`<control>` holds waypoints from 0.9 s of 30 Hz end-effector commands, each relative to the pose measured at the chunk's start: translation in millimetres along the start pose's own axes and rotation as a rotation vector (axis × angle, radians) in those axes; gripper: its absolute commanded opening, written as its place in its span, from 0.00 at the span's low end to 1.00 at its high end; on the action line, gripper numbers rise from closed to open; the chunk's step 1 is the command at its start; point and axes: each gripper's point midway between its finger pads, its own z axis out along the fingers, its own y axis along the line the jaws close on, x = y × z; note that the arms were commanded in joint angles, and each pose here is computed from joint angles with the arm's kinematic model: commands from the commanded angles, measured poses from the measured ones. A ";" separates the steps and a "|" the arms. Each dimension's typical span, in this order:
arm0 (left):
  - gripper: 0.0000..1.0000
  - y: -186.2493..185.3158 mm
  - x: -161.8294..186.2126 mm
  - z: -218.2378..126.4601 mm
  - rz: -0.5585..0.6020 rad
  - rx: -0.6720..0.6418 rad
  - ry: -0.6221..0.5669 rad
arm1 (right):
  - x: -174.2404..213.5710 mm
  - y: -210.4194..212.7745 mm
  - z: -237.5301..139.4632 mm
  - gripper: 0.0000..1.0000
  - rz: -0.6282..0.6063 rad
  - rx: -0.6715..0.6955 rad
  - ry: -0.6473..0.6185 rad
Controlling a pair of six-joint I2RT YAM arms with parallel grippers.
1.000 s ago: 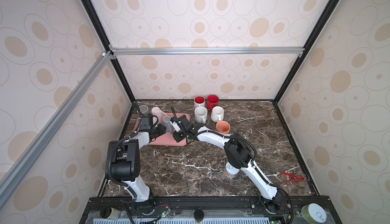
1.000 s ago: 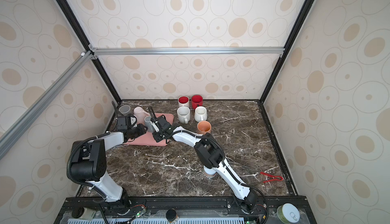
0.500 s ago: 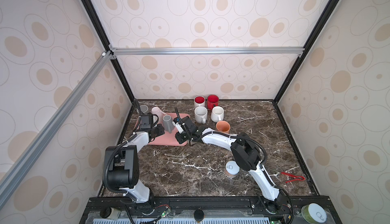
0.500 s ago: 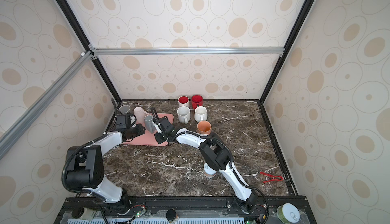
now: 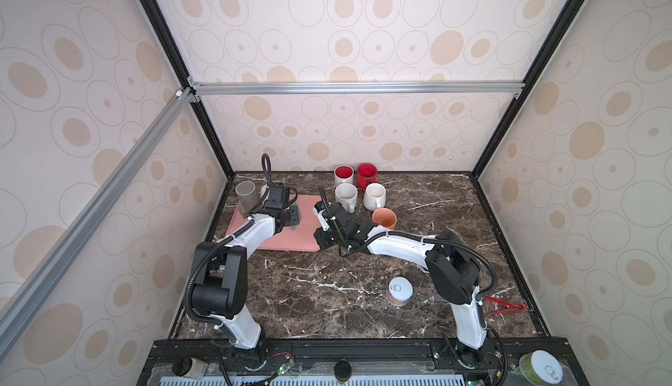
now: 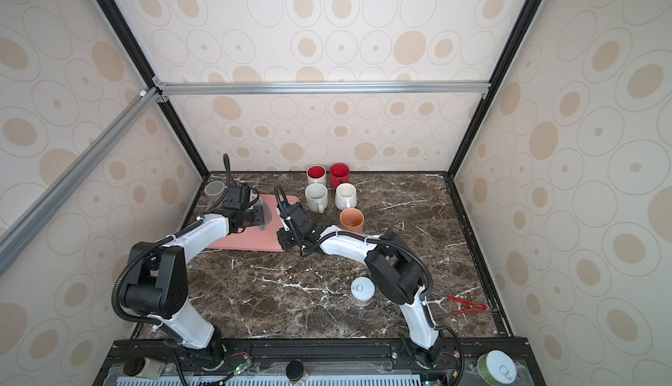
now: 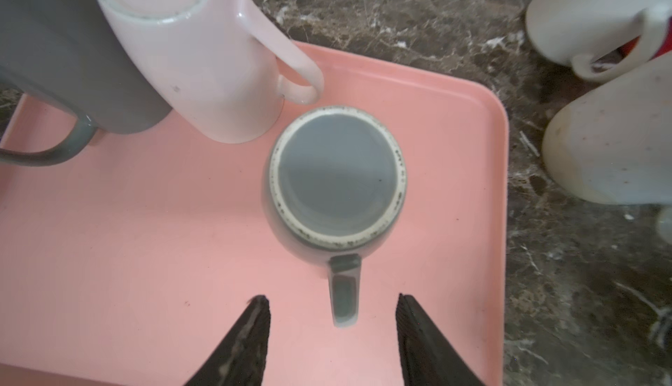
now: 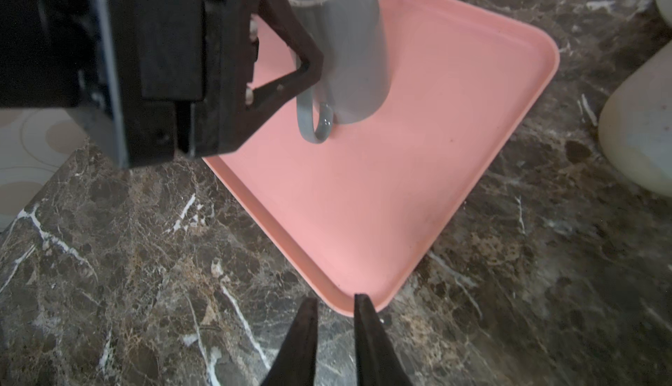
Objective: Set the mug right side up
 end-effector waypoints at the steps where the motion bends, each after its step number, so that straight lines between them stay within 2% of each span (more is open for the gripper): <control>1: 0.55 5.8 -10.2 3.8 0.001 -0.063 0.000 | -5.4 -1.8 -11.8 0.22 0.032 0.009 -0.035; 8: 0.51 10.6 -10.3 25.5 0.010 -0.113 0.012 | 0.5 -2.6 -15.4 0.23 0.038 0.006 -0.027; 15: 0.39 9.3 -1.7 38.6 0.033 -0.113 0.030 | 1.2 -2.8 -16.3 0.23 0.034 0.005 -0.028; 19: 0.28 8.1 -0.8 39.6 0.049 -0.108 0.025 | 0.9 -3.3 -16.2 0.23 0.025 0.010 -0.029; 23: 0.08 9.0 -2.5 37.7 0.079 -0.119 0.017 | 1.5 -4.1 -16.0 0.23 0.027 0.014 -0.027; 27: 0.00 8.1 -3.9 32.0 0.090 -0.110 0.001 | 2.7 -4.2 -15.6 0.23 0.033 0.013 -0.023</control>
